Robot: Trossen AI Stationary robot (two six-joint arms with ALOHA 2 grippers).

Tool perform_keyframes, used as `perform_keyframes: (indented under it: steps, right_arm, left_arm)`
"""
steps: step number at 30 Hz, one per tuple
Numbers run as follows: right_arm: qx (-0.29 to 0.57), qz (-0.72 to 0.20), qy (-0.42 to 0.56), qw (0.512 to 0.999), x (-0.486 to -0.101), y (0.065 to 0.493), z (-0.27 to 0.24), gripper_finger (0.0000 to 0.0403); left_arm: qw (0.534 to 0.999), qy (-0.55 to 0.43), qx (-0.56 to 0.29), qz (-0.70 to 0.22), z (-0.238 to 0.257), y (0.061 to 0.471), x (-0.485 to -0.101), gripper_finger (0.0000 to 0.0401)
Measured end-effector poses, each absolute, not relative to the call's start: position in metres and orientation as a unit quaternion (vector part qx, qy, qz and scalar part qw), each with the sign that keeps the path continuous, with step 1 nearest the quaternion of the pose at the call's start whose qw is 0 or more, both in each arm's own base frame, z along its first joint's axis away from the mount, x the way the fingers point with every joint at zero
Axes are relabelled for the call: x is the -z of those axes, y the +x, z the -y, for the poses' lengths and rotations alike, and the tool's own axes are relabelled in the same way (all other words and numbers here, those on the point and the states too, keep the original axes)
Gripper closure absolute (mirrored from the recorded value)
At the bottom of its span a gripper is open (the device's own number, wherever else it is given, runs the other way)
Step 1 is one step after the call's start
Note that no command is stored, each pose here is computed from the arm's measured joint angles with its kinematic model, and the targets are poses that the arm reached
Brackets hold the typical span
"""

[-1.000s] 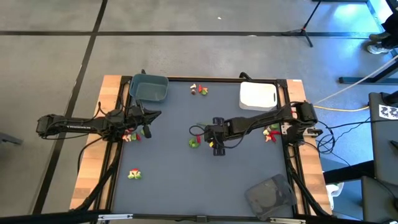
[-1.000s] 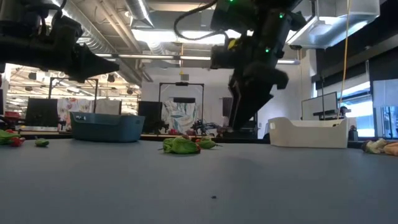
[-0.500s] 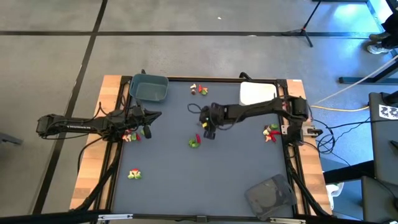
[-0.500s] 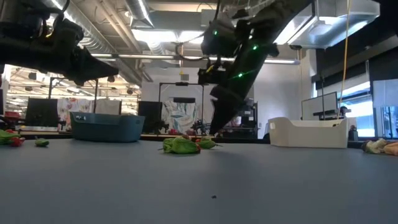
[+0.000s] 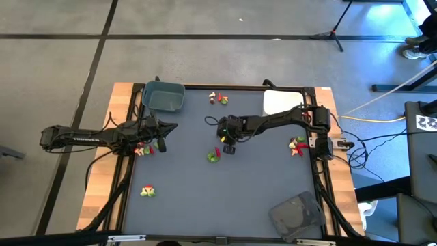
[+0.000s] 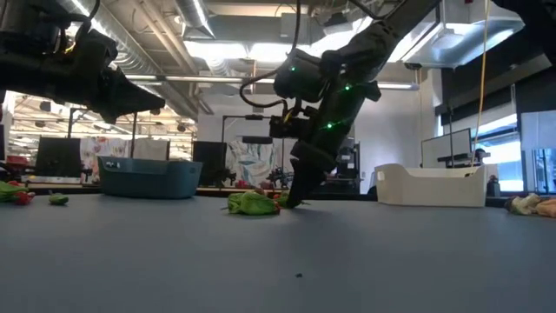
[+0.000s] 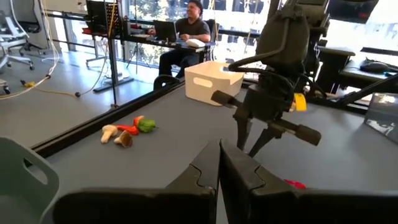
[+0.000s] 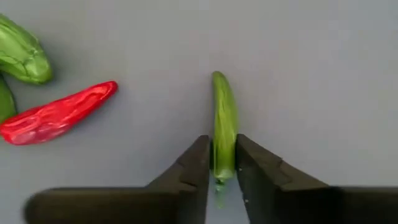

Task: Sort produce into baskets
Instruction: Put the green chili pepper into the white bin

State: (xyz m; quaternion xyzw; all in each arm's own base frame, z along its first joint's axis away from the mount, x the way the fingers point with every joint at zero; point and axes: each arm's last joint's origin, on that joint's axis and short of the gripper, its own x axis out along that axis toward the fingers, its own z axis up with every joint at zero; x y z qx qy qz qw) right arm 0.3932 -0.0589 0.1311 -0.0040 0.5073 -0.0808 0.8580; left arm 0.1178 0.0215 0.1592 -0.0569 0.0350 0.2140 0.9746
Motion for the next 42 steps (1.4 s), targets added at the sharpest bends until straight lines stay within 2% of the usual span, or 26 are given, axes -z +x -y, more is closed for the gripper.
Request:
perform_keyframes:
  steps: [3, 5, 10, 16, 21, 26, 31, 37, 42]
  right_arm:
    - [0.079, -0.506, -0.007, 0.859, -0.134, 0.393, 0.059, 0.0381]
    - [0.081, -0.507, -0.009, 0.858, -0.136, 0.391, 0.059, 0.0392]
    - [0.085, -0.509, -0.006, 0.857, -0.155, 0.383, 0.058, 0.0377]
    - [0.097, -0.525, -0.002, 0.845, -0.187, 0.363, 0.056, 0.0392]
    - [0.118, -0.537, 0.007, 0.836, -0.221, 0.338, 0.054, 0.0385]
    - [0.179, -0.546, 0.014, 0.818, -0.252, 0.306, 0.063, 0.0384]
    - [0.238, -0.533, 0.031, 0.812, -0.274, 0.283, 0.077, 0.0384]
    - [0.28, -0.526, 0.054, 0.801, -0.289, 0.259, 0.098, 0.0384]
    - [0.322, -0.539, 0.084, 0.774, -0.277, 0.234, 0.121, 0.0384]
  left_arm:
    - [0.975, -0.059, -0.214, -0.032, -0.021, 0.118, -0.16, 0.0396]
    - [0.975, -0.059, -0.214, -0.033, -0.021, 0.118, -0.159, 0.0396]
    - [0.974, -0.046, -0.217, -0.035, -0.022, 0.118, -0.16, 0.0396]
    - [0.972, -0.047, -0.227, -0.036, -0.022, 0.117, -0.159, 0.0391]
    - [0.97, -0.063, -0.232, -0.033, -0.023, 0.117, -0.159, 0.0347]
    - [0.97, -0.065, -0.232, -0.031, -0.023, 0.117, -0.159, 0.0293]
    - [0.969, -0.074, -0.233, -0.028, -0.023, 0.117, -0.16, 0.0267]
    - [0.97, -0.072, -0.232, -0.027, -0.023, 0.117, -0.16, 0.0263]
    - [0.97, -0.073, -0.232, -0.027, -0.023, 0.117, -0.16, 0.0263]
